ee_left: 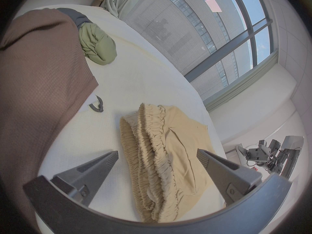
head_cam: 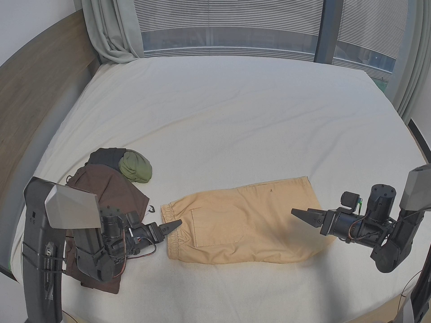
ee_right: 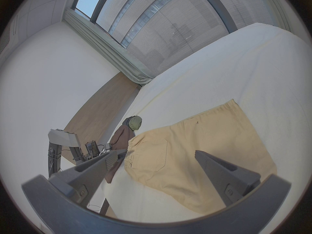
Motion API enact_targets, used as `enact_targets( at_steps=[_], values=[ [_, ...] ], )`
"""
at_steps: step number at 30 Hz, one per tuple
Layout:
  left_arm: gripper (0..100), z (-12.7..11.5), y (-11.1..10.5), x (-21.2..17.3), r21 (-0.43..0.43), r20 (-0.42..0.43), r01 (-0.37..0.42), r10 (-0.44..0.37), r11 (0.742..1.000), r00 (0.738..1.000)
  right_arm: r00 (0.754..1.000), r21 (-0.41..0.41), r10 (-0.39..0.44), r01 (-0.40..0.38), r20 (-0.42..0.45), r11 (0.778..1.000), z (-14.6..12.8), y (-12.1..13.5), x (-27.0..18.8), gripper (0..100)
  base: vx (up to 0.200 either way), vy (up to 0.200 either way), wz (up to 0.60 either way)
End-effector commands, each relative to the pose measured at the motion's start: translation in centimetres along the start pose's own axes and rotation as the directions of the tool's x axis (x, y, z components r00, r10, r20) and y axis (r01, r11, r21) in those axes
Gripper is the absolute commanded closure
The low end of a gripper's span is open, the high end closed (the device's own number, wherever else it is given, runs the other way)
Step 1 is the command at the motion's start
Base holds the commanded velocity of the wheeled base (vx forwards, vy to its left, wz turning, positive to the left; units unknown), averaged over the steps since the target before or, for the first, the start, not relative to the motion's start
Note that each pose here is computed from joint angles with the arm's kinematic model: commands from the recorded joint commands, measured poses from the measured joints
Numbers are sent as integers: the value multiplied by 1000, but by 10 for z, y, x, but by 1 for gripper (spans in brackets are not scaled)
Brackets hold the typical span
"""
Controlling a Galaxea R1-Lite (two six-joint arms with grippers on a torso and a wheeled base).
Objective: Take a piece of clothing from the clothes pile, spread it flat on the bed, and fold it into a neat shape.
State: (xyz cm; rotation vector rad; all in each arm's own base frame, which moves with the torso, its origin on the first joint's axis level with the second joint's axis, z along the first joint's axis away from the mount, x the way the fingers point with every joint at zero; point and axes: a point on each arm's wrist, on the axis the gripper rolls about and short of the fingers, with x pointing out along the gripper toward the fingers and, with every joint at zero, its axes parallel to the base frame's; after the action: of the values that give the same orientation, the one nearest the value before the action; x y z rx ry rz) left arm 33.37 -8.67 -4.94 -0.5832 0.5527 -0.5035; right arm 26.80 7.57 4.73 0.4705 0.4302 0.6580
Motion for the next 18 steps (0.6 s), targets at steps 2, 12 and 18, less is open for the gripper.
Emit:
enact_targets(
  at_steps=[2, 12, 18],
  values=[
    [0, -12, 7, 13, -7, -24, 0, 0, 1000, 1000, 1000, 4, -2, 2, -9, 1000, -2, -1, 1, 0, 0, 0, 0],
    [0, -16, 8, 23, 5, -18, 3, -3, 1000, 1000, 1000, 3, 0, 0, -9, 1000, -2, -1, 2, 0, 0, 0, 0],
    [0, -22, 6, 26, 6, -35, 12, -12, 1000, 999, 1000, 2, 0, 0, -8, 1000, -2, -1, 2, 0, 0, 0, 0]
  ],
)
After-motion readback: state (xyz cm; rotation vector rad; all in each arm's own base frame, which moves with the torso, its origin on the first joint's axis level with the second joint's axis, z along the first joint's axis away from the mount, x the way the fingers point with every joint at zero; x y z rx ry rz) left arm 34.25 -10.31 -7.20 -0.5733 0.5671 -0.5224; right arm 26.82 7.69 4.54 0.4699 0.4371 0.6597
